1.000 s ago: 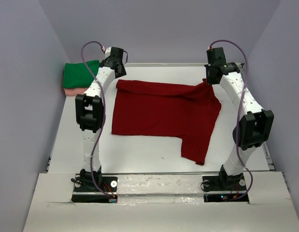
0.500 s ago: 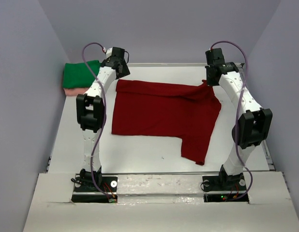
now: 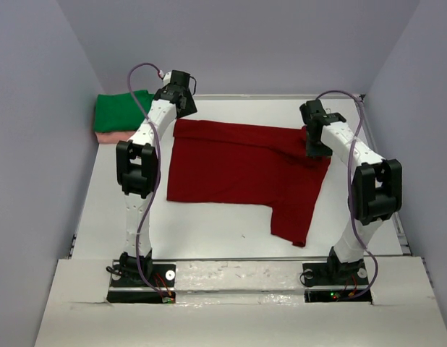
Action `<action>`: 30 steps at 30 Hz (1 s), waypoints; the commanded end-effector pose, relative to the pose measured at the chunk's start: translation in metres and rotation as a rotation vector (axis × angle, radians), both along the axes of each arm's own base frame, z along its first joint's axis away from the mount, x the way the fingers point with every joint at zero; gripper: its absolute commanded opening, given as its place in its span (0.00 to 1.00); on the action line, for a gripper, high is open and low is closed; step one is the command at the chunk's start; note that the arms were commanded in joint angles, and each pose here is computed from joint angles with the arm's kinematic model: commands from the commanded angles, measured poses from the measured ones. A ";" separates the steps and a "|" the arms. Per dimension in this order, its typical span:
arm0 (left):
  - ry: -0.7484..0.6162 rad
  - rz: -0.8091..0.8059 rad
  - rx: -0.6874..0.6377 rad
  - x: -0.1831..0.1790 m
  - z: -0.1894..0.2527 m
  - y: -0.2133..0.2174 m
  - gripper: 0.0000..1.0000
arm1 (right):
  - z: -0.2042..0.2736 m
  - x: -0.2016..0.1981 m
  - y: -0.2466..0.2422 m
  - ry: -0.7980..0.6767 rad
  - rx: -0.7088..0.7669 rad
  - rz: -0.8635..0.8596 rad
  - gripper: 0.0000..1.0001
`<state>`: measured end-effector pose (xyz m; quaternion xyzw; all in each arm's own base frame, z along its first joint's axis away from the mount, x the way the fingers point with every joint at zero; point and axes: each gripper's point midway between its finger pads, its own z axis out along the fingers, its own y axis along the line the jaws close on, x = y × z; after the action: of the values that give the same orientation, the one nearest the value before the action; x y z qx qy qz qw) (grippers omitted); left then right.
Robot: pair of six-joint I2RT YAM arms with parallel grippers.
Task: Fold and stack the t-shirts
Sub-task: Flatten the tshirt out
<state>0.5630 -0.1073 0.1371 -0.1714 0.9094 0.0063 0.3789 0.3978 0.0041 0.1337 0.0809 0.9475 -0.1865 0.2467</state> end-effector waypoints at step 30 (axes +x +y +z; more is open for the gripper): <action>-0.018 -0.116 -0.097 0.016 -0.004 -0.028 0.00 | 0.006 0.155 0.033 -0.158 -0.008 0.205 0.41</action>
<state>0.5667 -0.1215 0.1366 -0.1476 0.9135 -0.0159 0.3787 0.5321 0.0436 0.0982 -0.0011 0.9427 -0.1529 0.2965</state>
